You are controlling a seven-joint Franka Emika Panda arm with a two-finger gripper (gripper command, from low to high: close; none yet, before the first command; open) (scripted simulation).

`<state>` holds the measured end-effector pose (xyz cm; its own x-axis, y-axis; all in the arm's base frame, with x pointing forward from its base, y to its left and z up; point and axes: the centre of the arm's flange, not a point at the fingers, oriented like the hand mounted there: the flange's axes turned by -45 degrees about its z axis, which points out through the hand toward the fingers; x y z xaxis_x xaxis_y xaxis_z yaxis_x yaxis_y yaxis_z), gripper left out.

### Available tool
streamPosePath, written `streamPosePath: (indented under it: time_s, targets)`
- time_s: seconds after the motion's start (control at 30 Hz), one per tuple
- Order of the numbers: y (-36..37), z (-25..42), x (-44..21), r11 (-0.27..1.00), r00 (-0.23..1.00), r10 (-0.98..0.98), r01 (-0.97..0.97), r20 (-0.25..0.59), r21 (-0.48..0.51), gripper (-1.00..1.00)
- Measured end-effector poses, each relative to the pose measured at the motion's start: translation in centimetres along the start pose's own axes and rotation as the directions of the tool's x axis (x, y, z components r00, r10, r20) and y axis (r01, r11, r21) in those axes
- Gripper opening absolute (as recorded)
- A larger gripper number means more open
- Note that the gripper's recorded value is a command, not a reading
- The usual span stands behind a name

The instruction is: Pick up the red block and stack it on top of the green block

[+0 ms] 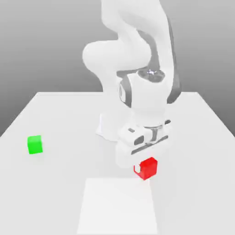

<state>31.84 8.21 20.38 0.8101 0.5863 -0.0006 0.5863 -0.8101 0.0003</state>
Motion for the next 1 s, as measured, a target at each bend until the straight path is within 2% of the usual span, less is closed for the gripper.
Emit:
streamPosePath:
  time_s: [0.23,0.47,0.73,1.0]
  targets:
    - [9.2,-2.6,-4.6,0.971,0.971,0.239,-0.239,-0.013,-0.018,-1.00]
    - [17.2,-4.3,-13.2,0.869,0.869,0.494,-0.494,-0.022,-0.027,-1.00]
    - [21.9,-5.0,-26.1,0.670,0.670,0.742,-0.742,-0.020,-0.020,-1.00]
    - [21.2,-4.2,-38.6,0.429,0.429,0.903,-0.903,-0.003,0.000,-1.00]
